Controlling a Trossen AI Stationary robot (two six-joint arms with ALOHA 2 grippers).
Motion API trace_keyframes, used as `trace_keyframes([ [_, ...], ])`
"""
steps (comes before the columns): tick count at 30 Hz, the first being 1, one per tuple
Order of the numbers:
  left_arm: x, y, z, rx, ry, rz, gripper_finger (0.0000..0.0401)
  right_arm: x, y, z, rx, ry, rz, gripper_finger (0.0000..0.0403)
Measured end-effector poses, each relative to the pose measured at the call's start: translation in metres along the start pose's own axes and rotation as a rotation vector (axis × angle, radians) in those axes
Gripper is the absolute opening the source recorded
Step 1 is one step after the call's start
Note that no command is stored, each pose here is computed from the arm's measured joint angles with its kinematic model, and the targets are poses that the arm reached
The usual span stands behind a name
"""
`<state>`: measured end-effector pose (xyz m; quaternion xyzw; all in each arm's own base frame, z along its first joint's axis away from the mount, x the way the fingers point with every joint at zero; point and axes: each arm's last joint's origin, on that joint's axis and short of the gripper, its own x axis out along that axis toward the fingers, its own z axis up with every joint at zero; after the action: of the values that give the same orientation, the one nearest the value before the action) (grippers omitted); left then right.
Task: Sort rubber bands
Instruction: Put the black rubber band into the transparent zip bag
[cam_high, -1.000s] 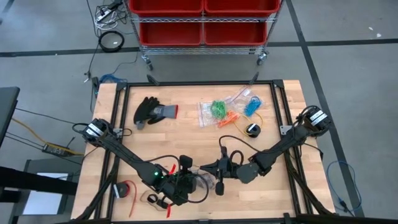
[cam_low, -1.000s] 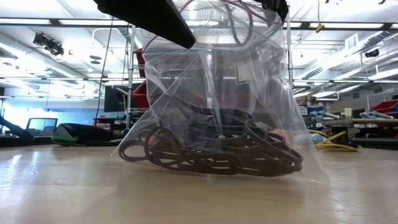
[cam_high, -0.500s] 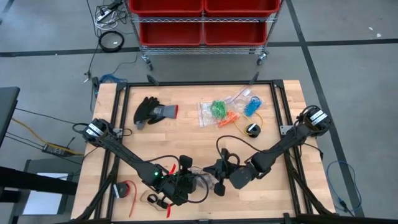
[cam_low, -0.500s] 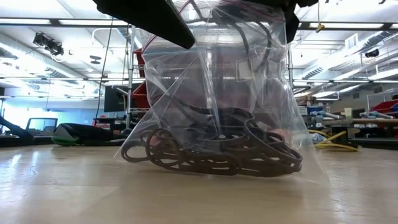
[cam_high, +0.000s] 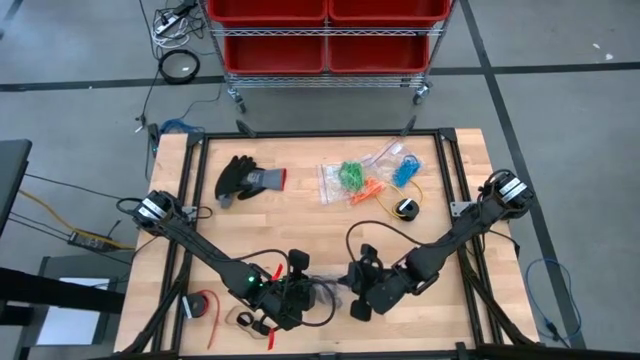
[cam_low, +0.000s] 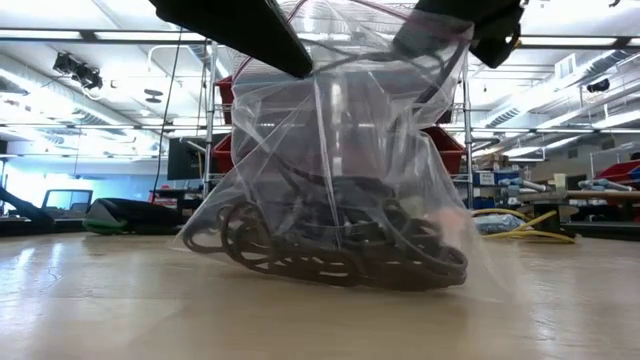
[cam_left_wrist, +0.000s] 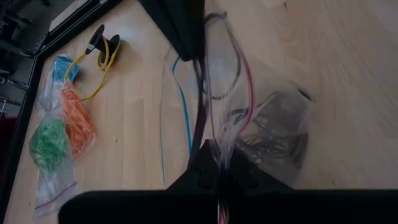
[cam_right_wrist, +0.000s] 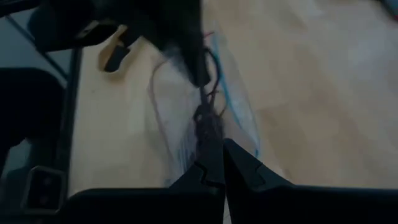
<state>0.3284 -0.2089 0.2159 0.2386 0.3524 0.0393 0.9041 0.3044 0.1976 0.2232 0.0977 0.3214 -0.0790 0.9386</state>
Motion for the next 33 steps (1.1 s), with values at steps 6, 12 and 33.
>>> trace_keyframes([
  [6,0.0,0.0,0.0,0.0,0.0,0.0,0.0002,0.0005,-0.0004,0.0018,0.003,0.026,0.025,0.0],
  [12,0.0,0.0,0.0,0.0,0.0,0.0,0.0002,0.0035,-0.0042,0.0038,0.011,0.053,0.041,0.0],
  [33,0.0,0.0,0.0001,-0.001,-0.001,0.0,0.0002,0.0006,-0.0026,0.0066,0.038,0.05,0.077,0.0057],
])
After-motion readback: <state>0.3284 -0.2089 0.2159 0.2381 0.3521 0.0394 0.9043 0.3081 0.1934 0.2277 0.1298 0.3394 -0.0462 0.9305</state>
